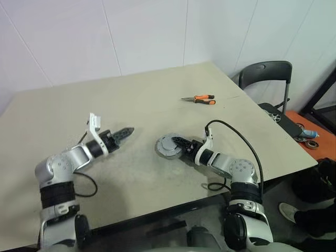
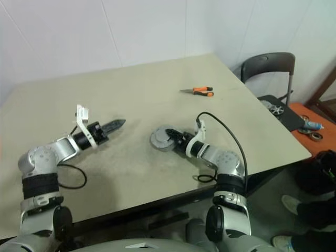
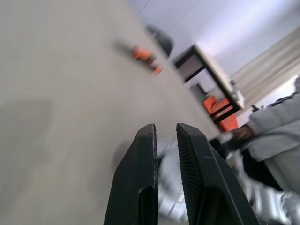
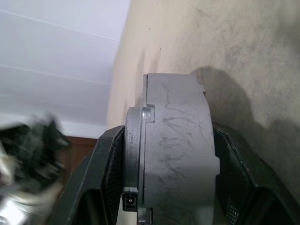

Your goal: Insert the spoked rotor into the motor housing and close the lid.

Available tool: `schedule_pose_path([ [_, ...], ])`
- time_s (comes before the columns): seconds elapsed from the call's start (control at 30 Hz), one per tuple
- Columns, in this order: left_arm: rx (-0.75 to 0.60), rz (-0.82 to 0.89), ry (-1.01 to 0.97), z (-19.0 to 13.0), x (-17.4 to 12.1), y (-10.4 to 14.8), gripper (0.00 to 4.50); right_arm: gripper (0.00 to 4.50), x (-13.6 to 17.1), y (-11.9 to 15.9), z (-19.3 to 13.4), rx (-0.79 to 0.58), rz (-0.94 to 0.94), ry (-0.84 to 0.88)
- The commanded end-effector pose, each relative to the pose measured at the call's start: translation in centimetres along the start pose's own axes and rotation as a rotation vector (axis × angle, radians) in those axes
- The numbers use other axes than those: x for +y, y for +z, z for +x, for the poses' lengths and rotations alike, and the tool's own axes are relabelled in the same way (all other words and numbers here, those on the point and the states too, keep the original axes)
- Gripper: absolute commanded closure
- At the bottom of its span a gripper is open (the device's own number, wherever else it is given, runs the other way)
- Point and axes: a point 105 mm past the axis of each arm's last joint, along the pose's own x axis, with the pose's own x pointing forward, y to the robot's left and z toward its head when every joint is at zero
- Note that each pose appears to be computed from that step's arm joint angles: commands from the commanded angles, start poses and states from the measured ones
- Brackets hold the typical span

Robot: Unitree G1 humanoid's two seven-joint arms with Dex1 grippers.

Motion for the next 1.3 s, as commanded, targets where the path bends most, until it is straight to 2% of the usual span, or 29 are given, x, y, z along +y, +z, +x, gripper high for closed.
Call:
schedule_pose_path([
  [0.03,-0.025,-0.001,-0.013,-1.0,-0.5,0.2,3.75,2.09,5.2,1.5,0.9,-0.042,-0.038,0.173],
  [0.13,-0.032,-0.050,-0.030,-1.3,-0.8,-1.0,3.75,2.09,6.5,1.6,1.5,-0.040,-0.031,0.210],
  [0.23,-0.073,-0.090,-0.068,-1.3,-1.6,-1.2,3.75,2.09,7.0,1.5,1.7,-0.036,-0.022,0.223],
  [0.47,-0.235,-0.154,-0.108,-1.5,-2.3,1.3,3.75,2.09,8.0,1.8,2.0,-0.030,-0.014,0.252],
  [0.57,-0.312,-0.193,-0.119,-1.9,-2.1,2.6,3.17,2.09,8.4,2.0,2.2,-0.026,-0.021,0.255],
  [0.63,-0.331,-0.223,-0.127,-2.0,-2.0,2.6,2.48,2.09,8.9,2.4,2.3,-0.031,-0.024,0.267],
  [0.8,-0.268,-0.294,-0.099,-1.2,-1.3,0.3,0.81,2.09,10.7,3.1,2.7,-0.040,-0.008,0.327],
  [0.93,-0.280,-0.299,-0.129,-1.0,-1.8,0.2,0.81,2.09,11.2,3.0,3.0,-0.034,-0.004,0.335],
  [1.2,-0.355,-0.285,-0.206,-0.6,-3.3,1.9,0.81,2.09,11.4,2.2,3.4,-0.004,-0.005,0.332],
  [1.3,-0.339,-0.309,-0.217,0.1,-3.5,1.1,0.81,2.09,12.1,2.4,3.5,-0.005,-0.009,0.355],
])
